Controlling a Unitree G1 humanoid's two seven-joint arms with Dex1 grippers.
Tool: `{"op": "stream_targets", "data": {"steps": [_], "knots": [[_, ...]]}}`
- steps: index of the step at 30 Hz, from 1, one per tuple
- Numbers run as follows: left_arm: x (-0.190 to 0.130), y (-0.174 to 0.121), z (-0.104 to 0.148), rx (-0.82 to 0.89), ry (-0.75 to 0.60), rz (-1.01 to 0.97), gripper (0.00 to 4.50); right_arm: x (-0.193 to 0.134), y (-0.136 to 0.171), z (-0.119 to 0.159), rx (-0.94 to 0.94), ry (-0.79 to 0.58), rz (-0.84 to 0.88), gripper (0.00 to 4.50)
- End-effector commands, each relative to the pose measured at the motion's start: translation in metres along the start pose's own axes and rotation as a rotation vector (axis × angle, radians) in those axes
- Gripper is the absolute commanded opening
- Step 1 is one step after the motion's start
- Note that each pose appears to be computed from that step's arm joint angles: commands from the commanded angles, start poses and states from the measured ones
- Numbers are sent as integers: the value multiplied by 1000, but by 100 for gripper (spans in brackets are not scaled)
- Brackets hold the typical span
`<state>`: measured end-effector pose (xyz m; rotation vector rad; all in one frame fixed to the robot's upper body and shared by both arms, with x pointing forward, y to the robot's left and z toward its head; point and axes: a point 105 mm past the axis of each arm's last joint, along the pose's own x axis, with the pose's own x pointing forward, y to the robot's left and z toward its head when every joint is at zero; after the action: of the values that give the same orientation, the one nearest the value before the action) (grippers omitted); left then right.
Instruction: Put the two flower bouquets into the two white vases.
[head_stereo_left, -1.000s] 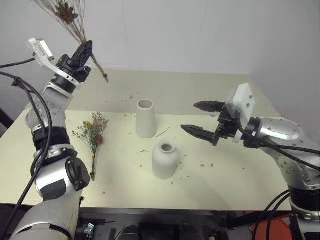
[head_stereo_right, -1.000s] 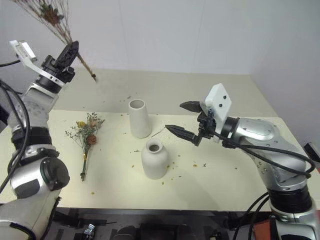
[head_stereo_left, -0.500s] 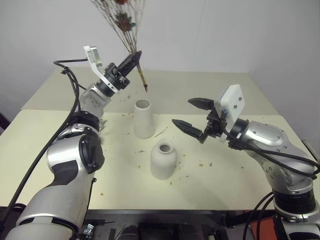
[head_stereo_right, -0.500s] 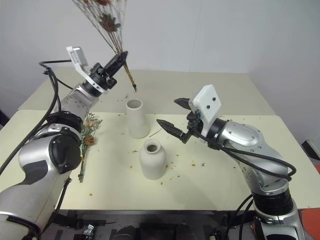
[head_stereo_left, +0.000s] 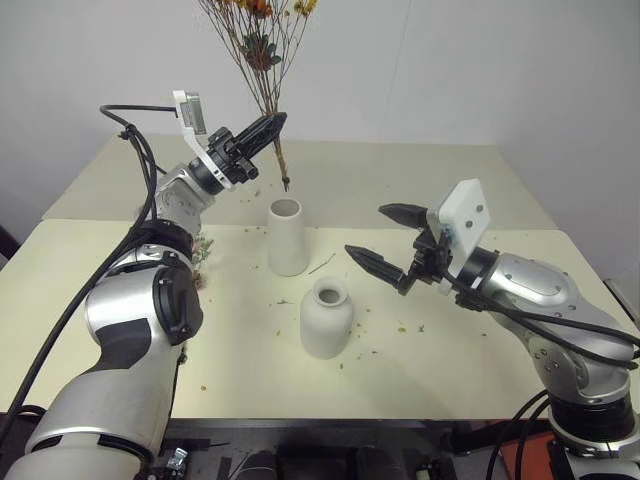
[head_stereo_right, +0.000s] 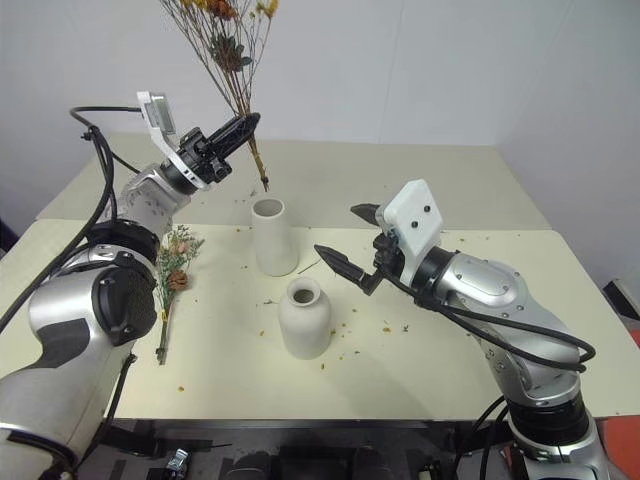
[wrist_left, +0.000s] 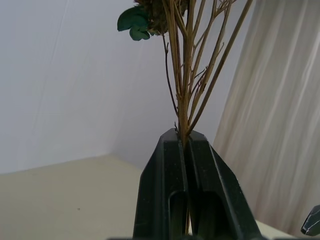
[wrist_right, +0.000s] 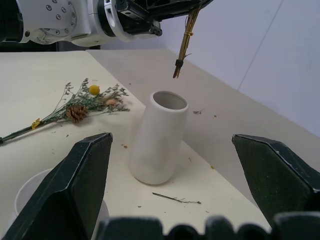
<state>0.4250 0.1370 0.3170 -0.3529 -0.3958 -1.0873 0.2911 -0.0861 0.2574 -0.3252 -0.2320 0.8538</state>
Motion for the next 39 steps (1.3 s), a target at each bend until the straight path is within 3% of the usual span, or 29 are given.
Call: {"op": "stream_targets", "data": {"steps": [1,24,27,38,39], "knots": [[1,-1,5,82,38,-2,2,2,1,10,-29,-48,-1,450],[-10,9,-44,124,161,73,2,-4,-2,7,-31,-32,-27,450],[-11,7,-43,112,135,59,72,-4,-3,9,-31,-34,-25,450],[-15,2,-37,125,130,1,441,0,-3,5,-27,-22,-16,450],[-16,1,-36,123,140,-15,449,1,-3,5,-27,-22,-14,450]]}}
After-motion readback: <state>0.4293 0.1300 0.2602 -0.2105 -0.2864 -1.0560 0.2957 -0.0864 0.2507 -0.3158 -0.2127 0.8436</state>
